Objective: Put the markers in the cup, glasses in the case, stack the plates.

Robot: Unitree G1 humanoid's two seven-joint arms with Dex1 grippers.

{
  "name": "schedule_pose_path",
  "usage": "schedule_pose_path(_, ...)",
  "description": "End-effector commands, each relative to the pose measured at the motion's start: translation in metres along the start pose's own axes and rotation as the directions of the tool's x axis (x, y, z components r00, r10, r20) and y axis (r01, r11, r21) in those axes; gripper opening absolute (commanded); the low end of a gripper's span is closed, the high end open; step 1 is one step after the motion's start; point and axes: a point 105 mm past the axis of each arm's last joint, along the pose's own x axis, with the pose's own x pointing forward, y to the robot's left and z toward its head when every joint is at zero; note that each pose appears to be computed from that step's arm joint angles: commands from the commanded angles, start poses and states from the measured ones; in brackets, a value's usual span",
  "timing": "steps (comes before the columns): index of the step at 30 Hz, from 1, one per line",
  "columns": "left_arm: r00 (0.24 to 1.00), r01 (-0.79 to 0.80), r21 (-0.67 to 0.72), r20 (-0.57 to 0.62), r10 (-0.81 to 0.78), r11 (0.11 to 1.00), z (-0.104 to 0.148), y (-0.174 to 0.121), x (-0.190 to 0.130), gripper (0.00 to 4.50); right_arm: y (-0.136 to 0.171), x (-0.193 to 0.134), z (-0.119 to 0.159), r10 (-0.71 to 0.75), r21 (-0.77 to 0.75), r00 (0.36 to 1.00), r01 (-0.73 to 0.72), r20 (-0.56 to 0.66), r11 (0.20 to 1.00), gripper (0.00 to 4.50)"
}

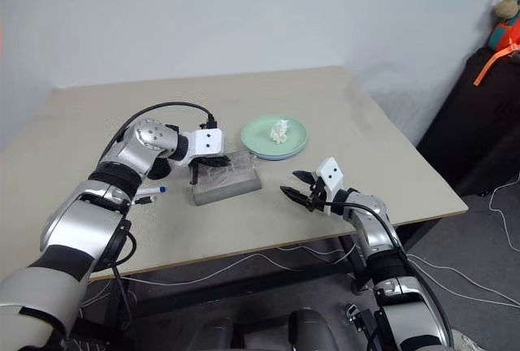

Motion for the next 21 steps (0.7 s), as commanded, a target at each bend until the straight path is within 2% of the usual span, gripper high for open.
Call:
schedule_pose_path(1, 0.999, -0.032, 0.058, -0.023, 0.033, 0.998, 0.006, 0.008, 0.000, 0.01, -0.002, 0.001, 0.017, -0.007, -0.046, 0.999, 0.009, 0.050, 0.999, 2.91)
schedule_pose_path(16, 0.986, -0.022, 0.080, -0.166, 0.035, 0.997, -0.018, 0.003, 0.003, 0.01, 0.003, 0.001, 0.013, -0.006, -0.033, 0.999, 0.007, 0.046, 0.999, 2.91)
schedule_pose_path(21, 0.982, -0.047, 0.077, -0.180, 0.061, 0.996, -0.021, 0.004, 0.005, 0.01, 0.004, 0.002, 0.012, 0.002, -0.033, 0.999, 0.000, 0.044, 0.999, 2.91)
